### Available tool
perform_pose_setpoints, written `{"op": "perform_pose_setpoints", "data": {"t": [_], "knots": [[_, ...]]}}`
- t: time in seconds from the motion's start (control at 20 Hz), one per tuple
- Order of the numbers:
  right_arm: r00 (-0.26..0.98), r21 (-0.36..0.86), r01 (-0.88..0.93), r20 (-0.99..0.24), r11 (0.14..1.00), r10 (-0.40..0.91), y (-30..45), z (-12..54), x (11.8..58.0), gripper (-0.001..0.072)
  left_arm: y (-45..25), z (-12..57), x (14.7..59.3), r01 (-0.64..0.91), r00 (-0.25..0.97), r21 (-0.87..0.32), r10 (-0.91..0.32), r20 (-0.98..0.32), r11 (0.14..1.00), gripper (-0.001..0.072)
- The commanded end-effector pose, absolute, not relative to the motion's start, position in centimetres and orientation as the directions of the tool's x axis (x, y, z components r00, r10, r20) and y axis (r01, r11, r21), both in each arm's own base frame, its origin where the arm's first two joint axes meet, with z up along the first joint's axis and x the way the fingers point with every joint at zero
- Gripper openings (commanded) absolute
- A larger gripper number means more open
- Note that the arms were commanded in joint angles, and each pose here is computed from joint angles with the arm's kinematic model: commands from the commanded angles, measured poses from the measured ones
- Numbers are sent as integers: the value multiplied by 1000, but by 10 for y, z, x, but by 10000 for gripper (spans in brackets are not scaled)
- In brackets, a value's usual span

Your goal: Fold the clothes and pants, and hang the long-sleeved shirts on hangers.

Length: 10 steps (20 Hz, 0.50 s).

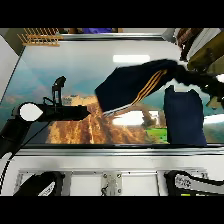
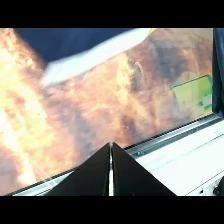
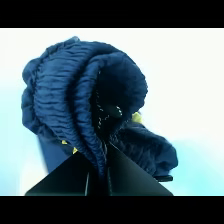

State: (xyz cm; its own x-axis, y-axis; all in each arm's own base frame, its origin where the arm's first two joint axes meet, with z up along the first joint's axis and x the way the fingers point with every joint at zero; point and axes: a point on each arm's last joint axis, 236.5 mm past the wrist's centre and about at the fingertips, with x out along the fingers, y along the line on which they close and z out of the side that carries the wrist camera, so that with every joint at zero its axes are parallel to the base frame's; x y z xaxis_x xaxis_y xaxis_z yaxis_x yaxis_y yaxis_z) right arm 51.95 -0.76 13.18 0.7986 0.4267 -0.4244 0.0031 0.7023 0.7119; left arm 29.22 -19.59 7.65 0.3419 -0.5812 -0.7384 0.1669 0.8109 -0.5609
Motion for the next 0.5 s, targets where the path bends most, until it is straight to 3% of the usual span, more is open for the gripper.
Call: {"op": "perform_pose_setpoints", "data": {"t": [0.0, 0.1, 0.2, 0.35, 0.45], "knots": [[960, 751, 112, -252, 650, 125, -108, 211, 544, 17, -196, 77, 292, 168, 343, -561, -581, -738, 811, 8], [973, 772, 169, -231, 613, 22, -148, 225, 532, 16, -196, 77, 293, 168, 343, -560, -581, -738, 811, 8], [957, 754, 262, -286, 602, -58, -178, 224, 511, 16, -196, 77, 293, 168, 344, -560, -581, -738, 811, 8], [841, 633, 508, -513, 584, -175, -203, 191, 462, 16, -196, 77, 293, 168, 344, -560, -581, -738, 811, 8], [649, 439, 722, -699, 535, -301, -221, 161, 404, 16, -196, 77, 293, 168, 344, -560, -581, -738, 811, 8]]}}
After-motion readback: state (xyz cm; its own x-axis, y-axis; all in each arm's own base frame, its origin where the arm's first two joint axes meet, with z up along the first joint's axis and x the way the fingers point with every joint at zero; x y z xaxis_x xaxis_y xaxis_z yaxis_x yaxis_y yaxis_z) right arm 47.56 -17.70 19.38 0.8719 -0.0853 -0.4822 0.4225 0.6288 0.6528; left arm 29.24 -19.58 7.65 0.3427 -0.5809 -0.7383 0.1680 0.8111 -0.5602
